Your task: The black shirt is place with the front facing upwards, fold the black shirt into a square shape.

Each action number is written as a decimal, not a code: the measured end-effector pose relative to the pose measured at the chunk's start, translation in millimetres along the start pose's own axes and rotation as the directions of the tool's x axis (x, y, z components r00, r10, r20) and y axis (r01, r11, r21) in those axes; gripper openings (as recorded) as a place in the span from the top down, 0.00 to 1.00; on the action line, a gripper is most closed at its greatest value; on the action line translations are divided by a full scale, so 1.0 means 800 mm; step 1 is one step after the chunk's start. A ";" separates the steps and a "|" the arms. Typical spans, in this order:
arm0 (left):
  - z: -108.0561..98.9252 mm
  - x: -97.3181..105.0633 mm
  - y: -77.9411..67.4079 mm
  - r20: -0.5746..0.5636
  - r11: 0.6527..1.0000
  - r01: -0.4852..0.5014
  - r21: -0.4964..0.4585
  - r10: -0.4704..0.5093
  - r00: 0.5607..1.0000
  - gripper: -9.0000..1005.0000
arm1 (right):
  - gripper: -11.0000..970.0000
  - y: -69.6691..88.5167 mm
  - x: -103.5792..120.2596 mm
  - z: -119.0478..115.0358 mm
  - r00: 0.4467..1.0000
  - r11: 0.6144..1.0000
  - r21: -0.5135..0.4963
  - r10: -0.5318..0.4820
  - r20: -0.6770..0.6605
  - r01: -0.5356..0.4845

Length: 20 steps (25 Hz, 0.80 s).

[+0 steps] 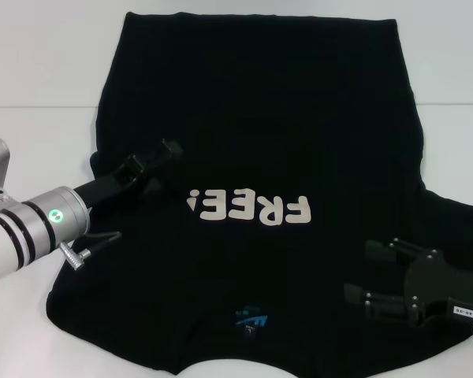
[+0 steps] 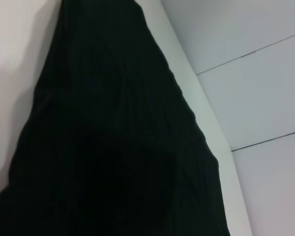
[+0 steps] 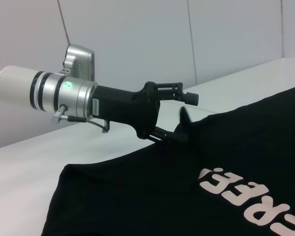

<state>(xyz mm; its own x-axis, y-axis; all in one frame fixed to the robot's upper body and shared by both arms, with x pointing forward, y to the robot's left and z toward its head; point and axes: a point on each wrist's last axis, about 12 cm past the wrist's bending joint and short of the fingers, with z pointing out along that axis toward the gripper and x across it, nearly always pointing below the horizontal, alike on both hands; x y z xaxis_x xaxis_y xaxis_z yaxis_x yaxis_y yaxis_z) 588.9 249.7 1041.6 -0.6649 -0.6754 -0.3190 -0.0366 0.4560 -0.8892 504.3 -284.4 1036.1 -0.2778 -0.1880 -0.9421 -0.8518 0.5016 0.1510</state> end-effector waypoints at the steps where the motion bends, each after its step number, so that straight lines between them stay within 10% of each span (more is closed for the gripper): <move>1: 0.000 0.001 0.001 -0.001 1.000 0.001 -0.002 -0.001 1.000 0.06 | 0.05 0.000 0.000 0.000 1.000 1.000 0.001 0.000 0.001 0.000; 5: -0.005 -0.001 0.002 -0.009 0.998 -0.054 0.012 0.054 0.998 0.06 | 0.05 -0.001 0.000 -0.001 1.000 1.000 0.006 0.002 0.003 -0.002; 9: -0.029 -0.006 0.001 -0.033 0.947 -0.306 0.099 0.310 0.950 0.06 | 0.05 -0.001 0.001 -0.003 1.000 1.000 0.016 0.007 0.008 -0.007; 11: -0.050 -0.007 0.002 -0.020 0.872 -0.466 0.151 0.474 0.880 0.06 | 0.05 -0.002 0.002 -0.005 1.000 1.000 0.027 0.012 0.014 -0.013; 17: -0.109 0.018 0.009 0.111 0.446 -0.859 0.251 0.868 0.484 0.06 | 0.05 -0.009 0.003 -0.019 0.997 0.993 0.098 0.056 0.057 -0.061; 20: -0.125 0.025 0.016 0.102 0.340 -0.902 0.267 0.920 0.377 0.06 | 0.05 -0.021 0.000 -0.040 0.986 0.973 0.174 0.140 0.089 -0.154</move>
<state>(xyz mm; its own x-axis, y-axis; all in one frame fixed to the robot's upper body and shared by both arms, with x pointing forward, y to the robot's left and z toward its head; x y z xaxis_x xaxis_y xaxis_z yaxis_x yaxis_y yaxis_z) 500.8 300.0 1056.9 -0.2085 0.1057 -0.9723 0.7860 0.6097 -0.1023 503.8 -319.9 1042.9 -0.3538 -0.0402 -0.9345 -0.7088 0.6634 0.2398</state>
